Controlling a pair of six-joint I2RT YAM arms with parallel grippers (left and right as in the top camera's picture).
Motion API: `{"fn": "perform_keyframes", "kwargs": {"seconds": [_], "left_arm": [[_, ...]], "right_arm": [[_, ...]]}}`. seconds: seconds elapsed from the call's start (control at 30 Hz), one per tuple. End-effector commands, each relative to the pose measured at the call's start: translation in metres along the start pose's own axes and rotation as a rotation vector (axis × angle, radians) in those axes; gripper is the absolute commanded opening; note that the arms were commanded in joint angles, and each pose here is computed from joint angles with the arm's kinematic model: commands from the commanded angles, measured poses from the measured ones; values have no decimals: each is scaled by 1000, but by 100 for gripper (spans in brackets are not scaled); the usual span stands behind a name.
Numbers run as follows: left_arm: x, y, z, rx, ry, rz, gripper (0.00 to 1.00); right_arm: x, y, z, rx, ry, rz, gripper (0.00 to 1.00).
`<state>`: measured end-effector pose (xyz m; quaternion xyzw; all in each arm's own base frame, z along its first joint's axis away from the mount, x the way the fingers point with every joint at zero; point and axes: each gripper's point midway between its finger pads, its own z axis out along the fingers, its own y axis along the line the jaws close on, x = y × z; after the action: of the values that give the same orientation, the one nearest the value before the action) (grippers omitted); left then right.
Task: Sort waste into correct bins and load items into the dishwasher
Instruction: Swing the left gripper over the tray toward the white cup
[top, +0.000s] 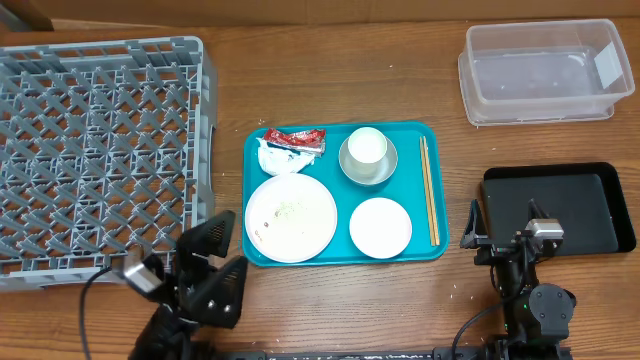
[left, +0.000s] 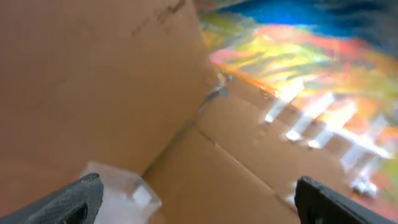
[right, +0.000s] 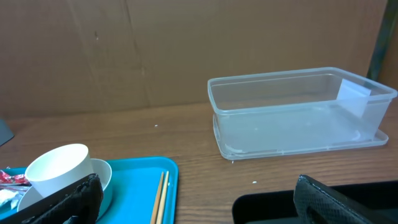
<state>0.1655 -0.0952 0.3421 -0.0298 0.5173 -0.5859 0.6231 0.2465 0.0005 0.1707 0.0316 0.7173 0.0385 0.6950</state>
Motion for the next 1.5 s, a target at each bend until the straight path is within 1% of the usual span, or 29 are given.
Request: {"fn": "perform_keyframes", "kwargs": {"seconds": [0.0,0.07,0.13,0.23,0.33,0.4,0.47,0.53,0.57,0.6,0.63,0.73,0.8,0.87,1.0,1.03,1.17,1.33,1.37,1.4,1.43,1.47], "left_arm": [[-41,-33,19,-135,3,332,100],[-57,-25,32,-295,77,400,100],[-67,-14,46,-423,194,404,100],[-72,8,62,-586,408,341,100],[-66,31,70,-716,648,250,100],[-61,44,76,-767,765,176,100],[-52,57,84,-785,841,45,100],[-37,63,93,-729,922,-66,100],[-29,67,101,-660,968,-77,100],[-23,76,105,-639,1003,-70,100],[-19,90,104,-680,1026,-60,100],[-8,142,85,-993,1071,-46,100],[3,158,76,-1112,1117,-10,100],[16,169,77,-1177,1159,63,100],[30,191,96,-1209,1168,222,100],[38,194,101,-1196,1179,230,100],[67,203,104,-1168,1257,189,100],[105,238,91,-1223,1383,156,99],[113,246,88,-1236,1407,145,95],[119,252,85,-1245,1423,137,88],[124,259,82,-1253,1444,132,76],[130,265,79,-1255,1464,131,69]], "right_arm": [[1,-3,0,12,-8,-3,100],[1,-3,0,12,-8,-3,100],[1,-3,0,12,-8,-3,100],[1,-3,0,12,-8,-3,100],[1,-3,0,12,-8,-3,100],[1,-3,0,12,-8,-3,100],[1,-3,0,12,-8,-3,100],[1,-3,0,12,-8,-3,100],[1,-3,0,12,-8,-3,100],[1,-3,0,12,-8,-3,99],[1,-3,0,12,-8,-3,100],[1,-3,0,12,-8,-3,100],[1,-3,0,12,-8,-3,100],[1,-3,0,12,-8,-3,100],[1,-3,0,12,-8,-3,100],[1,-3,0,12,-8,-3,100],[1,-3,0,12,-8,-3,100],[1,-3,0,12,-8,-3,100],[1,-3,0,12,-8,-3,100],[1,-3,0,12,-8,-3,100],[1,-3,0,12,-8,-3,100],[1,-3,0,12,-8,-3,100]]}}
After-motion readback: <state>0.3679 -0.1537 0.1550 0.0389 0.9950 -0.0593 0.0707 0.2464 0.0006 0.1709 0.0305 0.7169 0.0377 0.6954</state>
